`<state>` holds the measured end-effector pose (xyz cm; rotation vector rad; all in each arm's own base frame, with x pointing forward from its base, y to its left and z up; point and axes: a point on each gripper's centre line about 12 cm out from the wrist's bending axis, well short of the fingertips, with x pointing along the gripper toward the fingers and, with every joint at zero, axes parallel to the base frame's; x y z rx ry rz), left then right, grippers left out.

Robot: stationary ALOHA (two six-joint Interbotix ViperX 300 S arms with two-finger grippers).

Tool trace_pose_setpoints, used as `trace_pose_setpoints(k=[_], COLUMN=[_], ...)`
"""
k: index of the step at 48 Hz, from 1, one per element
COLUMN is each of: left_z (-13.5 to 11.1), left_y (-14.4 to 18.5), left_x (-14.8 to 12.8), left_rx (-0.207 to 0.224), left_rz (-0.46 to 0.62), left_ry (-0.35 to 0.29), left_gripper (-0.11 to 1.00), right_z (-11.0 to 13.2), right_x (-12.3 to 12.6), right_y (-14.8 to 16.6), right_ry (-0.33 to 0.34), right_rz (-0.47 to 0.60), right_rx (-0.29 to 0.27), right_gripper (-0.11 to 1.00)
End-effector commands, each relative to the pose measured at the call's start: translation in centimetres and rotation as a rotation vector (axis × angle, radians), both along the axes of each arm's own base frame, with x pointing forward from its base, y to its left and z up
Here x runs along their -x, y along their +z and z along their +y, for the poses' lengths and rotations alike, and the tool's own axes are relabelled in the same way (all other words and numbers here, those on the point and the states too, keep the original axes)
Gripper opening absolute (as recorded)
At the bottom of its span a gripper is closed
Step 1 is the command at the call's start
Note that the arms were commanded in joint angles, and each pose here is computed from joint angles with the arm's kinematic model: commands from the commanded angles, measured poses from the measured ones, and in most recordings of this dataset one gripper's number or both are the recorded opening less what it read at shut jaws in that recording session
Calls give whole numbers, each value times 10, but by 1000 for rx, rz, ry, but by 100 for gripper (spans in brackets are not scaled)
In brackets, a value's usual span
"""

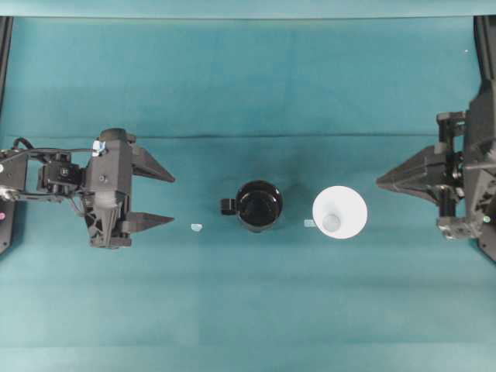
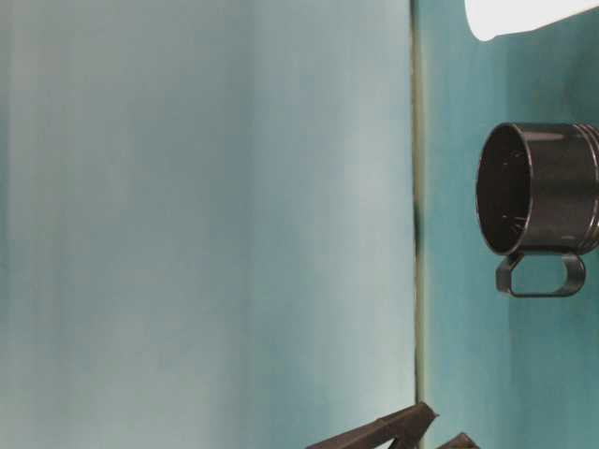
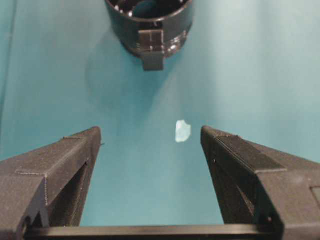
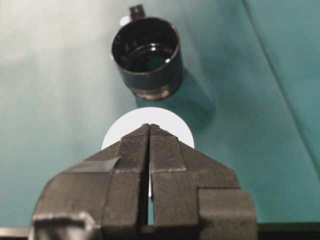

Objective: Put the paper cup into the moved cup holder.
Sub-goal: 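Open the right gripper and lower it onto the white paper cup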

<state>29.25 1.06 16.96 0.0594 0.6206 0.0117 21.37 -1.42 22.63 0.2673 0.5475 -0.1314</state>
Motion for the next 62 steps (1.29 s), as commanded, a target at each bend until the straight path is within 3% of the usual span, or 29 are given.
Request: trace_pose_setpoints(k=[1, 7, 12, 17, 24, 28, 46, 62], left_z=[1, 1, 1, 2, 2, 2, 1, 2], left_y=[6, 7, 6, 7, 7, 7, 7, 6], left_x=[-1, 0, 2, 3, 3, 4, 8, 10], left_rx=[-1, -1, 0, -1, -1, -1, 15, 15], left_rz=[-23, -25, -25, -26, -28, -26, -27, -27], left_ry=[3, 3, 5, 6, 6, 8, 17, 19], left_gripper=[80, 80, 80, 80, 80, 80, 80, 80], right_z=[-1, -1, -2, -3, -5, -6, -13, -15], right_x=[-7, -13, -19, -27, -40, -48, -72, -78], right_y=[7, 4, 2, 1, 1, -2, -14, -59], right_ry=[-16, -15, -21, -36, -68, -90, -115, -128], right_rz=[6, 78, 157, 226, 301, 350, 480, 627], right_rx=[-23, -28, -41, -62, -102, -125, -138, -146], right_gripper=[3, 8, 19, 42, 83, 96, 95, 95])
